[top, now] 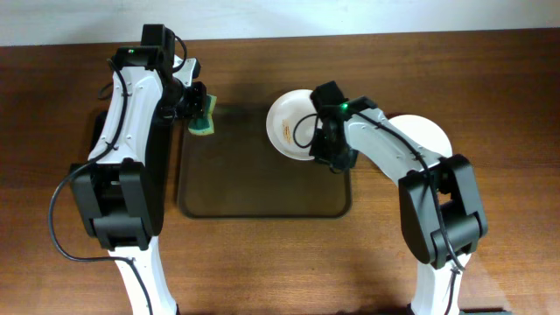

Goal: Clean dirty plates on tray and stack at the side
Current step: 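Grasp the pink plate rim with the right gripper and pull it forward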

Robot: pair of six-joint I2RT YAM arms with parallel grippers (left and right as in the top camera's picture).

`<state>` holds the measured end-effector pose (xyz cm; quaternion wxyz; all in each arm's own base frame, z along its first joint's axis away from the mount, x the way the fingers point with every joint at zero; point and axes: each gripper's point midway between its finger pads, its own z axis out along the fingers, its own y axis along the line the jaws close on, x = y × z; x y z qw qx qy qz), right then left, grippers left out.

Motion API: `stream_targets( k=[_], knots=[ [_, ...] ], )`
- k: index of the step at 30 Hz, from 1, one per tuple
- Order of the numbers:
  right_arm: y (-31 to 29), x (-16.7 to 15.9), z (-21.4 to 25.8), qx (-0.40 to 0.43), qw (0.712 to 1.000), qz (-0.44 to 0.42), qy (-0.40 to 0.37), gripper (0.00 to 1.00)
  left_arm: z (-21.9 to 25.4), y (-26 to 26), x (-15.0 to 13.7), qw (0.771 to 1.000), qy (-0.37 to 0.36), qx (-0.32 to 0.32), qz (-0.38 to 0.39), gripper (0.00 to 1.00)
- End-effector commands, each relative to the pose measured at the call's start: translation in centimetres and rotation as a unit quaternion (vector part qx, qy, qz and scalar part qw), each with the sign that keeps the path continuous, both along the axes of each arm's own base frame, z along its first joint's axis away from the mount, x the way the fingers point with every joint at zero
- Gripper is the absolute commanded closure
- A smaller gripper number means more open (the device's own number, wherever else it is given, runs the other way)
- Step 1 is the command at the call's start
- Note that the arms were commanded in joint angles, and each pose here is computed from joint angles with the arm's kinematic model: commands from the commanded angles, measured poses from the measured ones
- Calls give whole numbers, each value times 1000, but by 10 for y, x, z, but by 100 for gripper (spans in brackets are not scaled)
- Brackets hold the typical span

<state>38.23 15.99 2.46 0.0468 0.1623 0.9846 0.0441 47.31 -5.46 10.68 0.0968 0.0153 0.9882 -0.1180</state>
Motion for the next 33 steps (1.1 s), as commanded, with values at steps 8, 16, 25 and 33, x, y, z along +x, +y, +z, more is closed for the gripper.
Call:
stream_targets(
  k=[8,16,25,33],
  knots=[
    [2,31,-12,-10,999,-33,-32,72,6,-3,2,1000,-6,-8,1,99],
    [27,-18,-7,16,998,18,57,92,6,-3,1,1000,-4,-8,1,99],
    [37,54,88,13,939,319,-130,23,6,-3,2,1000,-7,-8,1,99],
    [33,41,-3,7,863,503,-45,24,6,-3,2,1000,-7,-8,1,99]
  ],
)
